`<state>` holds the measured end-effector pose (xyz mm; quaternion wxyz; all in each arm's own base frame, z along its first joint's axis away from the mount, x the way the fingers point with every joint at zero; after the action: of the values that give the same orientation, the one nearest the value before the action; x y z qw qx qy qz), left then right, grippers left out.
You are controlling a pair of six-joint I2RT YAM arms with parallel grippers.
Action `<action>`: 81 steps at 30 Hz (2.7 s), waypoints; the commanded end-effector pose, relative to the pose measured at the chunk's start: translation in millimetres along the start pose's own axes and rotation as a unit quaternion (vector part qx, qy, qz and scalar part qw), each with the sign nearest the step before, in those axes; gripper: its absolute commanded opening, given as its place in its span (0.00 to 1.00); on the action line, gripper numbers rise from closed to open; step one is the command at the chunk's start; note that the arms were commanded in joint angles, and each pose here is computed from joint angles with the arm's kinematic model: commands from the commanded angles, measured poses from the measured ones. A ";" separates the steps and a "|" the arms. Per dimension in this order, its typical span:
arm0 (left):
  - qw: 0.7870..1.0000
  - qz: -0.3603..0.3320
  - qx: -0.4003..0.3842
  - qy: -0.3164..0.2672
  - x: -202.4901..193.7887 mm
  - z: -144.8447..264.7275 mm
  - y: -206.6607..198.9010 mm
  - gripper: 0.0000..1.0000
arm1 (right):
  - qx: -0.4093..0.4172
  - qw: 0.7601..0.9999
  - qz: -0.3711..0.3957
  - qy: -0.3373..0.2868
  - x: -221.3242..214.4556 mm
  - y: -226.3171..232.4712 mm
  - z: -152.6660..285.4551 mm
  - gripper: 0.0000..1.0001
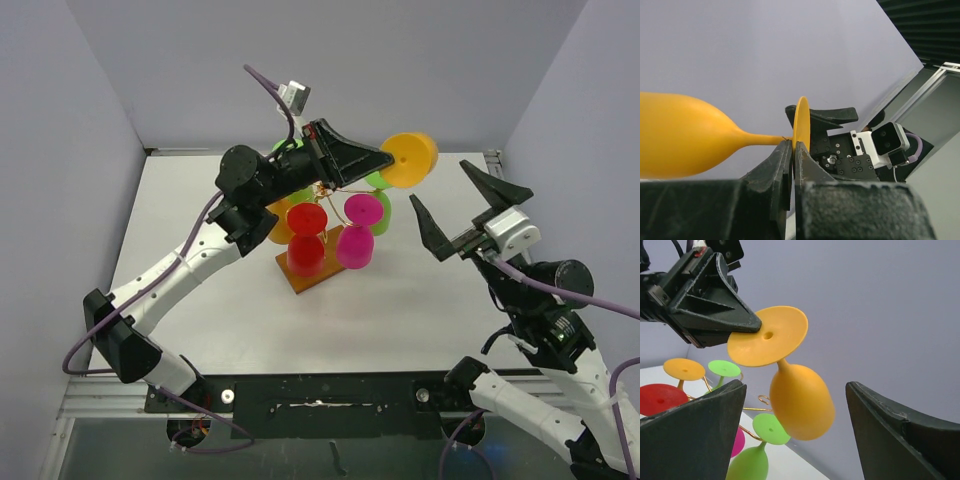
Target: Place the wine glass upside down on the wine glass rack
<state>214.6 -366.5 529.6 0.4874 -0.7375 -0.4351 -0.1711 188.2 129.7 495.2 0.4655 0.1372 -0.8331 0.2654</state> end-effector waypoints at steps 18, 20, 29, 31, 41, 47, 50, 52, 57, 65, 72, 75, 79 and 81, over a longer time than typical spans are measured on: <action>0.989 -0.128 0.001 -0.070 56.2 29.4 -22.6 0.00 | -0.001 0.931 -0.364 -0.017 48.3 14.0 -37.7 0.74; 0.989 -0.130 0.001 -0.070 56.3 31.2 -22.8 0.00 | -0.016 0.923 -0.385 -0.011 46.7 12.0 -44.3 0.72; 0.989 -0.131 0.009 -0.071 55.3 39.0 -20.5 0.00 | 0.018 0.921 -0.389 0.021 49.2 23.0 -75.9 0.62; 0.989 -0.132 0.011 -0.073 55.8 41.0 -20.1 0.00 | 0.020 0.919 -0.394 0.022 48.9 24.2 -78.1 0.57; 0.988 -0.137 0.013 -0.076 57.3 47.1 -20.7 0.00 | 0.050 0.907 -0.416 0.031 47.4 36.3 -82.8 0.22; 0.987 -0.144 0.005 -0.078 55.9 50.3 -24.5 0.00 | 0.080 0.901 -0.424 0.051 44.2 47.5 -91.9 0.00; 0.985 -0.148 0.014 -0.082 57.0 53.6 -23.5 0.07 | 0.088 0.899 -0.427 0.046 44.4 49.8 -95.7 0.00; 0.985 -0.153 0.022 -0.081 57.2 57.1 -21.3 0.17 | 0.090 0.899 -0.427 0.039 45.4 49.4 -98.5 0.00; 0.977 -0.168 0.084 -0.106 71.2 71.9 -7.3 0.45 | 0.076 0.904 -0.421 0.017 43.8 40.3 -111.5 0.00; 0.928 -0.199 0.260 -0.180 105.6 142.7 38.2 0.58 | 0.049 0.890 -0.452 -0.002 10.8 -21.2 -139.4 0.00; 0.823 -0.282 0.464 -0.166 98.6 229.7 69.1 0.59 | 0.023 0.855 -0.517 0.030 -44.2 -54.8 -163.1 0.00; 0.760 -0.300 0.550 -0.174 92.5 275.1 76.2 0.59 | 0.014 0.841 -0.538 0.051 -66.4 -61.6 -172.2 0.00; 0.696 -0.304 0.625 -0.180 78.2 322.9 79.4 0.59 | 0.016 0.814 -0.574 0.086 -96.3 -61.0 -183.3 0.00; 0.681 -0.300 0.646 -0.172 65.8 339.2 84.7 0.59 | 0.019 0.803 -0.586 0.107 -111.4 -57.4 -188.1 0.00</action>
<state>269.1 -91.0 402.3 0.6541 -0.1999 -0.7217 0.1060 413.7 180.7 473.9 0.6365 0.5386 -0.5495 -0.0527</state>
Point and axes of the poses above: each gripper's point midway between its finger pads, its own z axis back along the fingers, its own y axis along the line the jaws close on, x = y × z, the point moved 3 cm from there along z, back along the fingers, and after that the axes turned 9 degrees about -z, right-handed, at the moved point
